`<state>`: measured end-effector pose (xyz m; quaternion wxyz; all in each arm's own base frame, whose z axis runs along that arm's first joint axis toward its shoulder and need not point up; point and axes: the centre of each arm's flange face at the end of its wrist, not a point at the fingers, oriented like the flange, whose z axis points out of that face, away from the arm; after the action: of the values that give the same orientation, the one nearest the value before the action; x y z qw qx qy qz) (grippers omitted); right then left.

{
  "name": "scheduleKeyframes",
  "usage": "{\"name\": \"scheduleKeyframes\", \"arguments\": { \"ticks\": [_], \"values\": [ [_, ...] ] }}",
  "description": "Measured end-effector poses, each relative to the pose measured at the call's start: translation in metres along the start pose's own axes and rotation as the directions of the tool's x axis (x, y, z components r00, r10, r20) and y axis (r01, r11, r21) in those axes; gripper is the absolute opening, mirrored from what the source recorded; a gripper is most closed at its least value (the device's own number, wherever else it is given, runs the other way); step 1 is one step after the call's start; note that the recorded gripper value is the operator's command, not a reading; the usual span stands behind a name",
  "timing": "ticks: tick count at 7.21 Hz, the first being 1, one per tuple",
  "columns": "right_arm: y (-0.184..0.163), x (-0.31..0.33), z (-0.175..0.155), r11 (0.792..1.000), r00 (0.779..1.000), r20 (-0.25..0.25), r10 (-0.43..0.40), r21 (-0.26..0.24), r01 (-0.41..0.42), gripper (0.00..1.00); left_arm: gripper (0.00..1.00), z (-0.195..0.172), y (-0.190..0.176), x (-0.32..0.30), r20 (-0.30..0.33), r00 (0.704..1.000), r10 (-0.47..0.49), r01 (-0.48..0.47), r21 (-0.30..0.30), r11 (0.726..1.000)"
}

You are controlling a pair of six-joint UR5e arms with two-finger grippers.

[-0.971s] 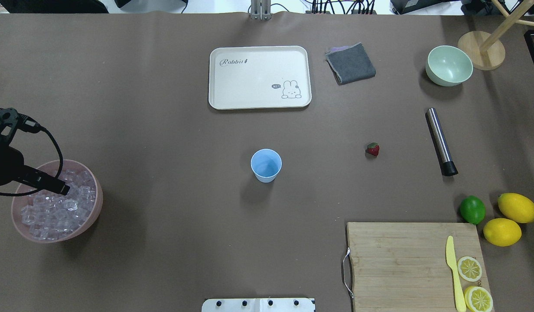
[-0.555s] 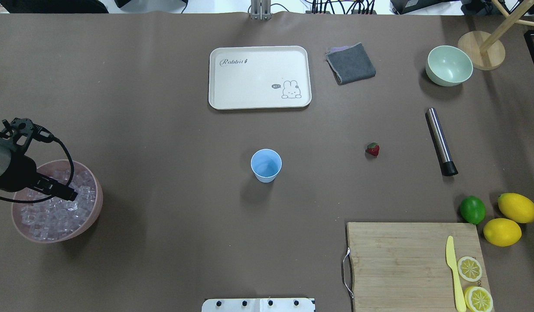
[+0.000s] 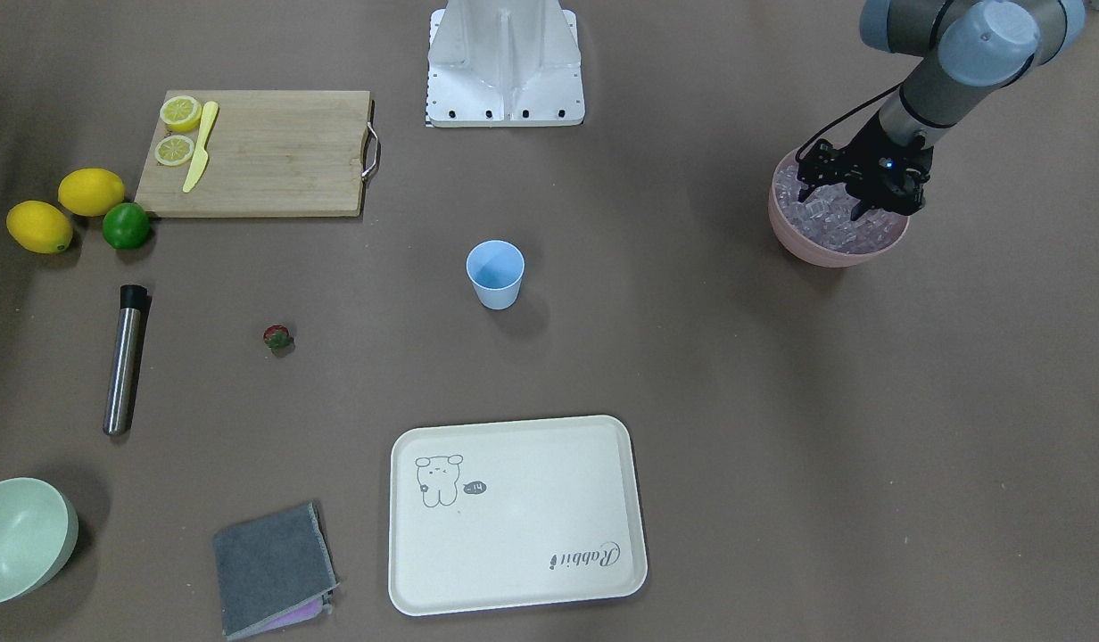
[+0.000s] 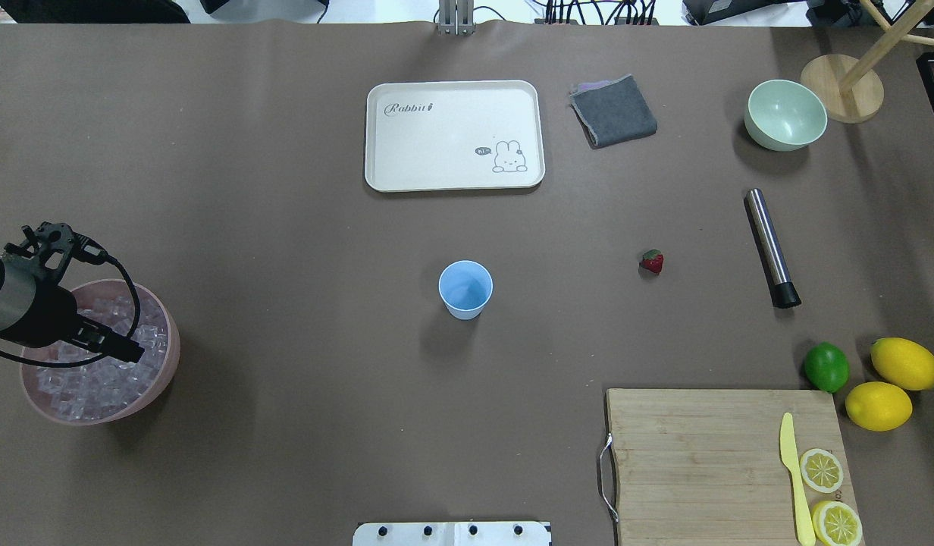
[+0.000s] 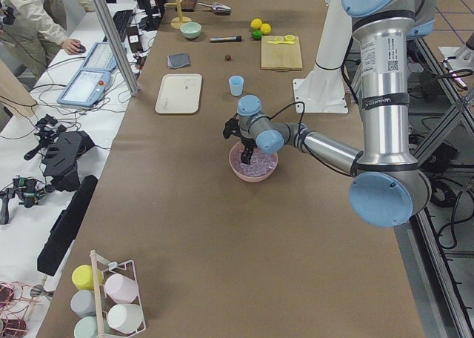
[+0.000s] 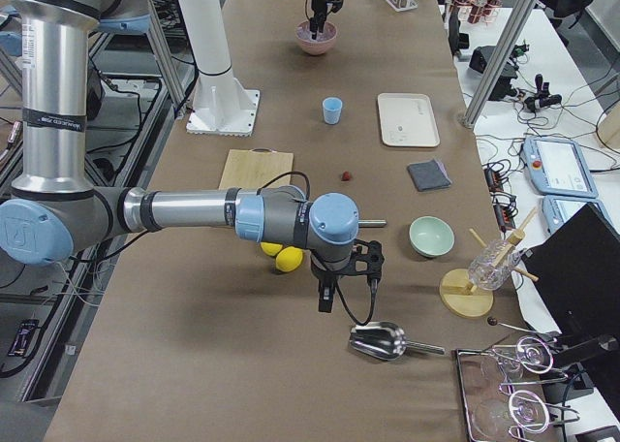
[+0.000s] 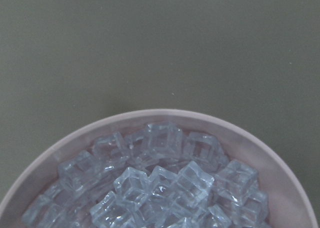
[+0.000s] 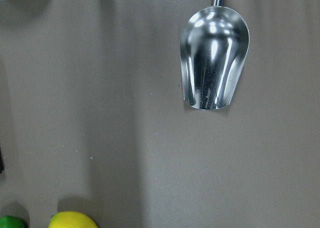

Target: Mash ice and strawberries in cup

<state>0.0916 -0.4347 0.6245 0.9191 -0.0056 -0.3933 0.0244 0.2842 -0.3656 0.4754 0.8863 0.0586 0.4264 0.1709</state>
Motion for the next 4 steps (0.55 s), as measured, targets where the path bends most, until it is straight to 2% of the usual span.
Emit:
{"name": "scheduleKeyframes", "arguments": {
  "ticks": [1, 4],
  "values": [
    [-0.0002, -0.0006, 0.0009, 1.000, 1.000, 0.000, -0.001, -0.002, 0.001, 1.00, 0.76, 0.0035, 0.0021, 0.0016, -0.002, 1.000, -0.001, 0.001, -0.007, 1.000],
    [-0.0003, -0.0013, 0.0017, 1.000, 1.000, 0.000, -0.003, -0.004, 0.003, 1.00, 0.59, 0.0095, 0.0053, 0.0027, -0.005, 1.000, 0.003, -0.003, -0.016, 1.000]
  ]
}}
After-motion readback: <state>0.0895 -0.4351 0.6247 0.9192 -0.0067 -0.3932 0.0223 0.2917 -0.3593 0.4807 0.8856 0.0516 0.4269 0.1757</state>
